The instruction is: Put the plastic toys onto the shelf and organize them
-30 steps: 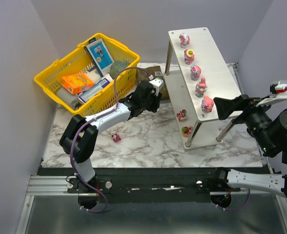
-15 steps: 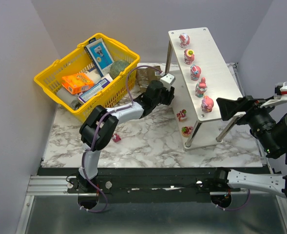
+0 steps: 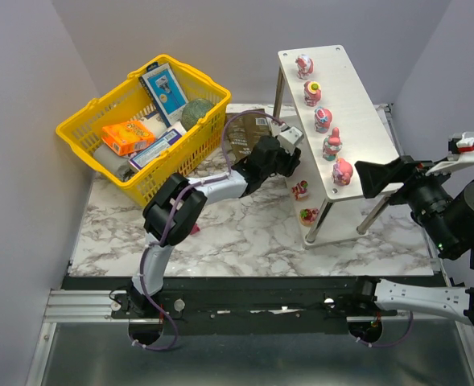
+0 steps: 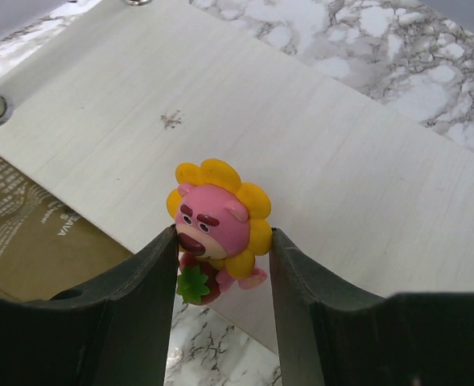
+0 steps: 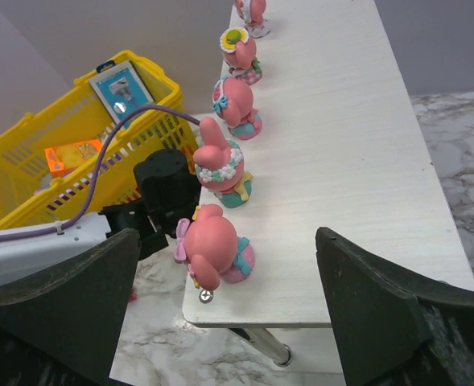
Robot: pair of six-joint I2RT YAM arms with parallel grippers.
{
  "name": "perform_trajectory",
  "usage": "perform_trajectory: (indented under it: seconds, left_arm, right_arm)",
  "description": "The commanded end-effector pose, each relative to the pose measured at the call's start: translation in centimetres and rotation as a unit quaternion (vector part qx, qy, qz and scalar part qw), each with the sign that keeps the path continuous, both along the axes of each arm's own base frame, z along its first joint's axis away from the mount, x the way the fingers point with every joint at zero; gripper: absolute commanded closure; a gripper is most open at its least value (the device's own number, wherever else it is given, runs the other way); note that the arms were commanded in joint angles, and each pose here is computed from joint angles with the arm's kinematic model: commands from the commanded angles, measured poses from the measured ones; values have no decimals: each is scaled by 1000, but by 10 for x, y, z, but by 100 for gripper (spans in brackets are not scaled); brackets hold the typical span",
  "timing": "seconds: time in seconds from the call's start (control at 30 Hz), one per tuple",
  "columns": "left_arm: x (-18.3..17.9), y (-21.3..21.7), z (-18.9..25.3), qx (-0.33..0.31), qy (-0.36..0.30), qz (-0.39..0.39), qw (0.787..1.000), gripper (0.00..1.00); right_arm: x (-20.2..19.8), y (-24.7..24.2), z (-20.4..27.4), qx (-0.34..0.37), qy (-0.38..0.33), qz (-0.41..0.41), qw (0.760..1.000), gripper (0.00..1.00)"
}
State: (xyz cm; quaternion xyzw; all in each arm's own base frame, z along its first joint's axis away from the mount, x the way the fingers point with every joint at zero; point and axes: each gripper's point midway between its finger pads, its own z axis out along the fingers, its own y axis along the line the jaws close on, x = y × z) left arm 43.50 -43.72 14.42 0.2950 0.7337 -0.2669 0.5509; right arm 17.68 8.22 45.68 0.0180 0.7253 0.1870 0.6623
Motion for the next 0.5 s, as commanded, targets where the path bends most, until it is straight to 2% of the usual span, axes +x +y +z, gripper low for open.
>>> perform_trajectory:
  seconds: [0.0, 0.33, 0.47]
  left_arm:
    - [0, -12, 1, 2, -23, -21, 1000, 92]
    - [-4, -15, -13, 6, -26, -40, 999, 78]
    - [-6, -14, -19, 13, -25, -44, 999, 69]
  right_arm:
    - [1, -8, 3, 3, 3, -21, 1000, 3]
    - [3, -4, 2, -12, 10, -20, 1000, 3]
    - [3, -5, 2, -16, 11, -22, 1000, 3]
